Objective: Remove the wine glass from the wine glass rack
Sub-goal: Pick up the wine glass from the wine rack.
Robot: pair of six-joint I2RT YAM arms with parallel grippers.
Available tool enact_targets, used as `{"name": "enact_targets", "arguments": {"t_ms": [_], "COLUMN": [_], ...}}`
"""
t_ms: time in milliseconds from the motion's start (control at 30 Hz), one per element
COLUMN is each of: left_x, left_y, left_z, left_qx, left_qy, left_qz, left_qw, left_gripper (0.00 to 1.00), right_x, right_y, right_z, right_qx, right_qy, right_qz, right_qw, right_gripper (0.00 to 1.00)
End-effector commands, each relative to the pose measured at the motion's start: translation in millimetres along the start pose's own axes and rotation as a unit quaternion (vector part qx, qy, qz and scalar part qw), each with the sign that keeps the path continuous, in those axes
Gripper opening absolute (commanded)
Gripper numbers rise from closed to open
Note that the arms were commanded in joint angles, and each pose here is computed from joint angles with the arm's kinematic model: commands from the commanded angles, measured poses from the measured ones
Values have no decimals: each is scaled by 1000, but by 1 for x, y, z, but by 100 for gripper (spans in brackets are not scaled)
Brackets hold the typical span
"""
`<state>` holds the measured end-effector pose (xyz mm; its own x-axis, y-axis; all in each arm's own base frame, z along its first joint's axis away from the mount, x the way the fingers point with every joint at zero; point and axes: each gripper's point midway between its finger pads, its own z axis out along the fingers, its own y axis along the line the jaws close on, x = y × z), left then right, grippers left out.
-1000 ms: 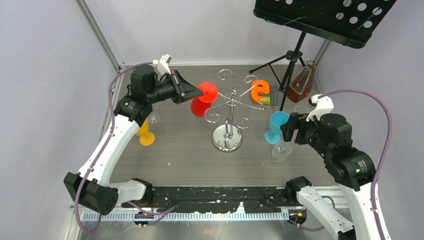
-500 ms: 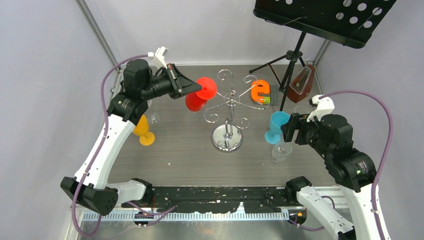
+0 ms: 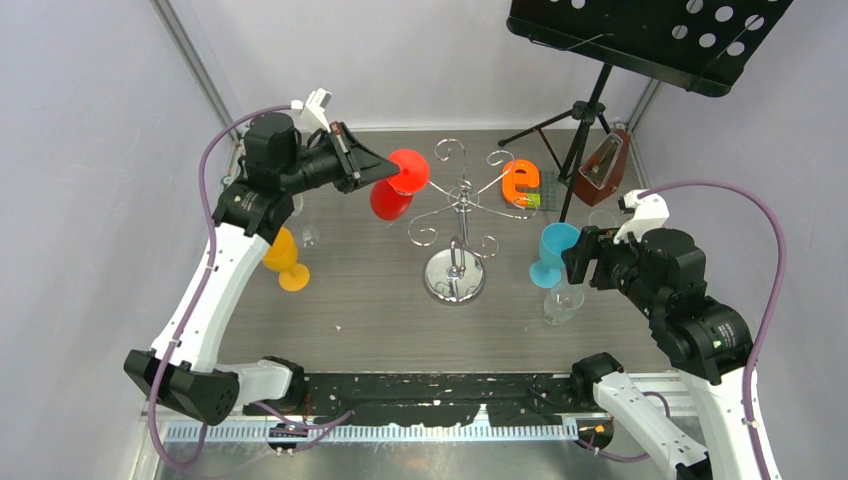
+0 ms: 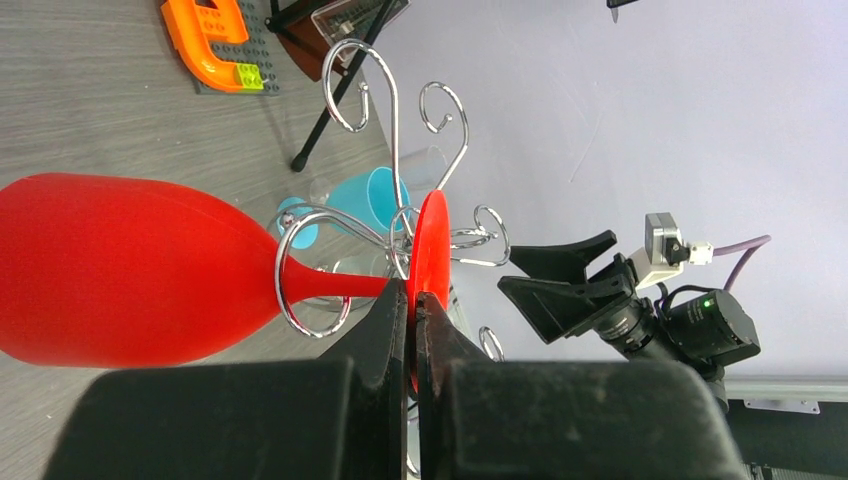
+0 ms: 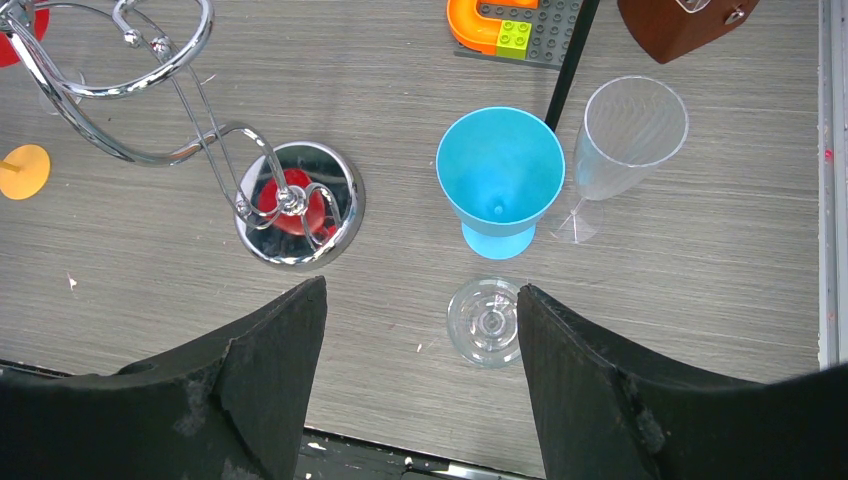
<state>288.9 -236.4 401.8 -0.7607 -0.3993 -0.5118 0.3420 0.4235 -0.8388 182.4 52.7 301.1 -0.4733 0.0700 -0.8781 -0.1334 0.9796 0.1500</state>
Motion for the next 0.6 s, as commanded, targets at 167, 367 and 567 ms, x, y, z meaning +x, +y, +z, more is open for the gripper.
{"name": "enact_targets", "arguments": {"t_ms": [167,367,567], "left_x": [-18,-12,8], "left_y": [-18,-31,-39], "left_z": [11,19,24], "left_qx": [39,67,83], "left_qy": [0,30,72], "left_qz": [35,63,91], "left_qw": [999,995,990], "left_gripper": [0,0,0], "right_x": [-11,-12,-11], "right_y": [3,3,3], "right_z": [0,3,4], "right_qx": [-4,-6,-5], "right_qy": [-24,-23,-22], "right_qz": [5,2,1], "right_qw": [1000,1000,1000], "right_gripper": [75,75,75]}}
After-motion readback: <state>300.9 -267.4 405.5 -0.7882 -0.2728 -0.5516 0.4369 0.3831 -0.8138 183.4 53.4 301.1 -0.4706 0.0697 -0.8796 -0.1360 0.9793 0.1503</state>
